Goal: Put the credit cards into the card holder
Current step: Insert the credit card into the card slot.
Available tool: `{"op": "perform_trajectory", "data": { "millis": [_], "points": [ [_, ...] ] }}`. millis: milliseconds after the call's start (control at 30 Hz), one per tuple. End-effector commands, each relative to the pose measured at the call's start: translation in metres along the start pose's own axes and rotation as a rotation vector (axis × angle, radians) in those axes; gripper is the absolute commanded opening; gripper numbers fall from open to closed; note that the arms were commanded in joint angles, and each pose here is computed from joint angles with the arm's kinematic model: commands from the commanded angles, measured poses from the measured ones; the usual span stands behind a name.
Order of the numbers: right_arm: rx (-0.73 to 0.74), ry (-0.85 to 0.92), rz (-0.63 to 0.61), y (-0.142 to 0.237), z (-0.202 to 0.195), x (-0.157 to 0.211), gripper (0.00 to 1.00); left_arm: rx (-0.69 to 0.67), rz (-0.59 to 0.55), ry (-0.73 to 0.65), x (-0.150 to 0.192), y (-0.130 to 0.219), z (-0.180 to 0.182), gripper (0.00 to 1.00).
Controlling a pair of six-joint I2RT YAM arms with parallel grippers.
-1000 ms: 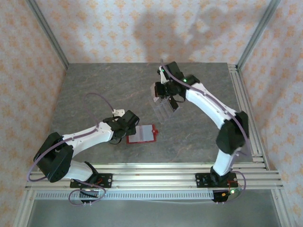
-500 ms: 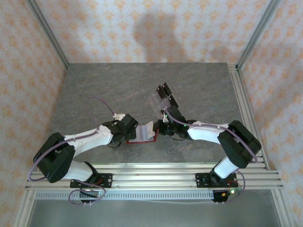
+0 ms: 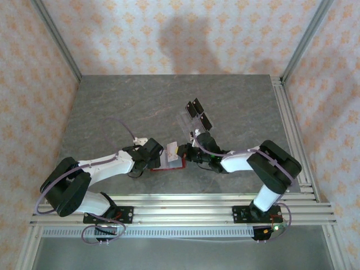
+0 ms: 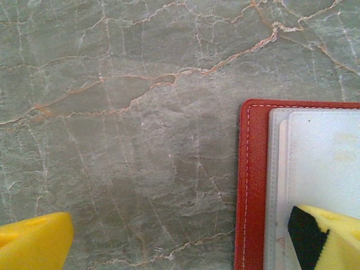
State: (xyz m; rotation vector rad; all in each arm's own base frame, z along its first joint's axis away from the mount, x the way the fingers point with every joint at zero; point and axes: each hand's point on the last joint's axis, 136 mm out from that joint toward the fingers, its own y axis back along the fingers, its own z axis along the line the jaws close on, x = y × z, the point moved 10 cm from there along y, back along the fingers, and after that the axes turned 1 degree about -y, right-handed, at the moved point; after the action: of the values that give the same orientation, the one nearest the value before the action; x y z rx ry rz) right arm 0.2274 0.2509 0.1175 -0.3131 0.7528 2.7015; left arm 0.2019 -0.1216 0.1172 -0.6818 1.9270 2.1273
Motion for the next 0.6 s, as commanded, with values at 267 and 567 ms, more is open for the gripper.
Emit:
{"op": "perform_trajectory", "data": {
  "millis": [267, 567],
  "points": [
    [-0.082, -0.012, -0.030, -0.006, -0.006, 0.008, 0.00, -0.081, 0.018, 0.004, 0.011, -0.008, 0.012, 1.00],
    [-0.100, -0.027, -0.011, -0.012, -0.010, 0.015, 0.00, -0.081, 0.021, 0.010, 0.013, -0.009, 0.012, 1.00]
  ]
}}
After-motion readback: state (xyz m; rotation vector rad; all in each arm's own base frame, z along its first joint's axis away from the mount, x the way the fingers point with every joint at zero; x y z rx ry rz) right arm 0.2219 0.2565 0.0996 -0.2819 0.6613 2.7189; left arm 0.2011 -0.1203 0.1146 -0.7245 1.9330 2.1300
